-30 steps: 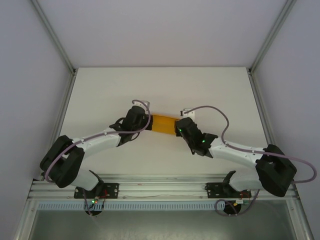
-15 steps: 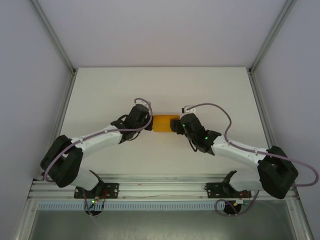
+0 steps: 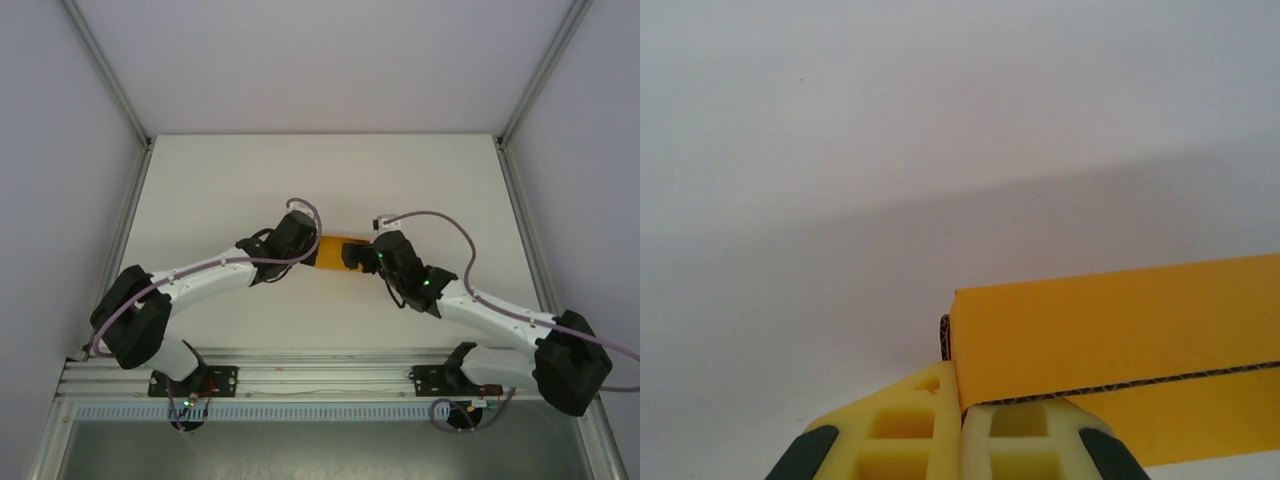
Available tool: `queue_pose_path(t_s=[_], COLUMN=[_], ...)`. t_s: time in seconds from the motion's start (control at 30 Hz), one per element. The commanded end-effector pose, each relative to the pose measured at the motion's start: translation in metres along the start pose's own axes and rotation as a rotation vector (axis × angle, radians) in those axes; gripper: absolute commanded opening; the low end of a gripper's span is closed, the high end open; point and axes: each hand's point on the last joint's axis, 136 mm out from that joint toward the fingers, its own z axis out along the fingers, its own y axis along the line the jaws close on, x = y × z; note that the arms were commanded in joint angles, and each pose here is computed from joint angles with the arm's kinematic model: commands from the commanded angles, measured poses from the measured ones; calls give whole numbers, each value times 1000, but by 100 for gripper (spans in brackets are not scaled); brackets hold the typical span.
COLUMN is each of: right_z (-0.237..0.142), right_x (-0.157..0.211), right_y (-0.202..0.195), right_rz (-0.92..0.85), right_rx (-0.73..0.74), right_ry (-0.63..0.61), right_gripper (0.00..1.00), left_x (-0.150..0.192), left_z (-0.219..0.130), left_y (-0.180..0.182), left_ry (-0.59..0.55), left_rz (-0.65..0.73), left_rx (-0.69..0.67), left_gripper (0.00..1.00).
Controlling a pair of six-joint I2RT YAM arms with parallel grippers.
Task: Assemble paper box
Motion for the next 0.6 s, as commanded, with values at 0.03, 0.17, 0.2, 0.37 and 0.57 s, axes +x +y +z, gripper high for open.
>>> queue_pose_path(t_s=[0.03, 0.17, 0.2, 0.37, 0.57], right_z=[-5, -4, -5, 0, 2], right_x=[-21, -26, -26, -15, 15], right_y=[-22, -35, -36, -50, -68], right_rz=[82, 143, 152, 178, 204], right_rx=[119, 205, 212, 276, 337], right_ry=[-85, -76, -74, -44, 27], right_gripper=[95, 93, 92, 89, 87], left_x=[34, 30, 31, 28, 27], left_z=[3, 0, 0, -2, -2], left_y=[9, 7, 7, 7, 4], left_ry=[136, 126, 127, 121, 112], left_rz=[73, 87, 97, 126, 137], left_rx=[-69, -88, -94, -120, -115], left_gripper=[0, 0, 0, 0, 0])
